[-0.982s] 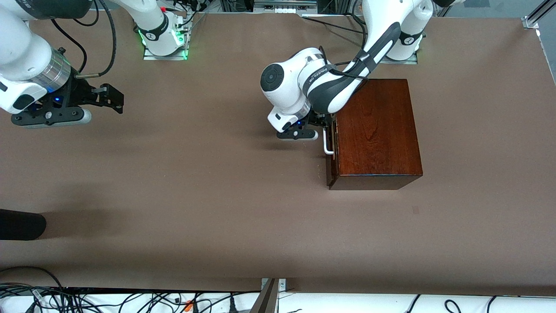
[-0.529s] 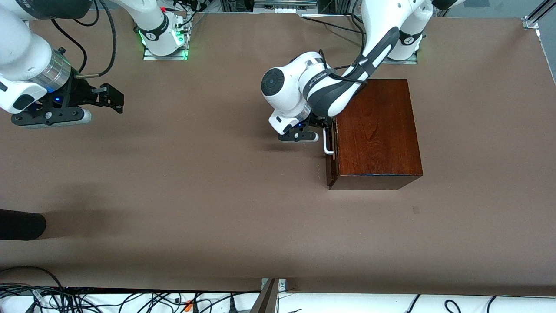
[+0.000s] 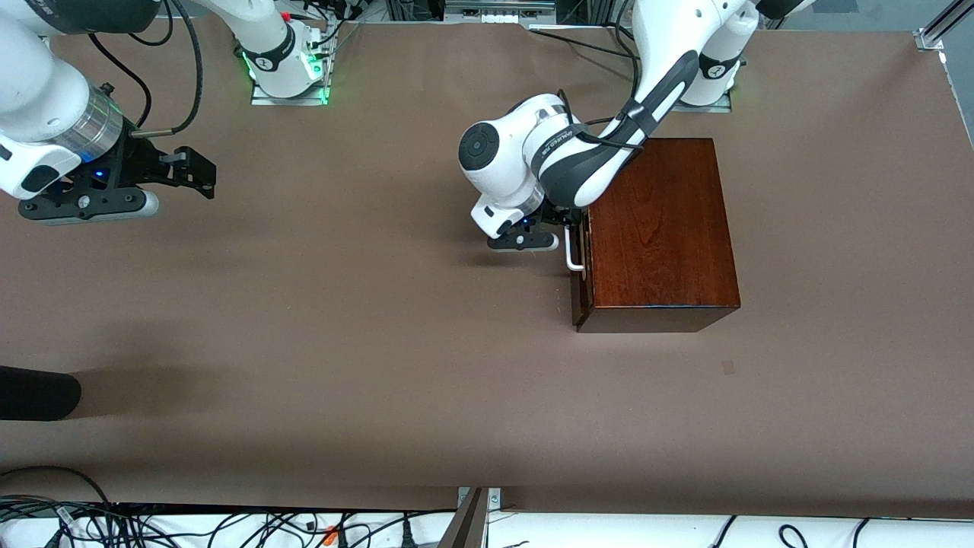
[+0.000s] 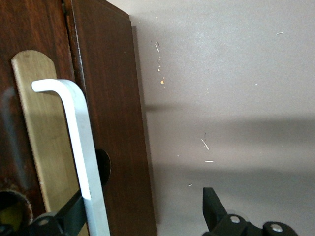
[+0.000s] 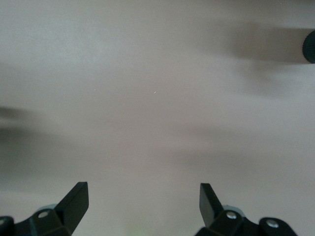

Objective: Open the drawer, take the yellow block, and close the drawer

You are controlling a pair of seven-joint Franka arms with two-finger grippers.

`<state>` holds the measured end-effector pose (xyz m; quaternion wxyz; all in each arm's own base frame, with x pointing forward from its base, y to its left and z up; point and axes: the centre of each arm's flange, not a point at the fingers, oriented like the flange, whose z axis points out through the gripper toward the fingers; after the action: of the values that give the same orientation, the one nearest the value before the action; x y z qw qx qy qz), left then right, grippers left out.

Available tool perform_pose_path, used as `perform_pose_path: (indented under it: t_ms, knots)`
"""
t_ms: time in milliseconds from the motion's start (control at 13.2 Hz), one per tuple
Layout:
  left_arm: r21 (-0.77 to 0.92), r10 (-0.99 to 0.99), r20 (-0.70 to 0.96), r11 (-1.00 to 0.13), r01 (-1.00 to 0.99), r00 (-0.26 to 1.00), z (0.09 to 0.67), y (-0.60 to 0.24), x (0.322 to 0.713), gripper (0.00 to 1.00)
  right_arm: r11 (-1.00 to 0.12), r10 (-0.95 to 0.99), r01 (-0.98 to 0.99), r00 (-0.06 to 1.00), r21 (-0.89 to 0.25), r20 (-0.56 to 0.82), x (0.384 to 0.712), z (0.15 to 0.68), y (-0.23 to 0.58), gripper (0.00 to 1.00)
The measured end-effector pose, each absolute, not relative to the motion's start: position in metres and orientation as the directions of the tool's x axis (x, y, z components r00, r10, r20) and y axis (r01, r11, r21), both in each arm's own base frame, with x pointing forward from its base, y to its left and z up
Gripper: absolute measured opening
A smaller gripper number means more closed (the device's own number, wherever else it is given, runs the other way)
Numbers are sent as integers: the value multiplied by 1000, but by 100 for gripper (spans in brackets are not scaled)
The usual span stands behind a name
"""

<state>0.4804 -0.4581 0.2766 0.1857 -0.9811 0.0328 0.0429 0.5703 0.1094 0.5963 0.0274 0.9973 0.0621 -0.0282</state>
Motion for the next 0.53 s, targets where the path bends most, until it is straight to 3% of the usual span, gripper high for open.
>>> perform_pose_path:
  t_ms: [529]
  knots:
    - [-333,-33,-74,-941,-56,997,279,-474,480,100,-991,122,125,991,51,-60,570,596,109,100]
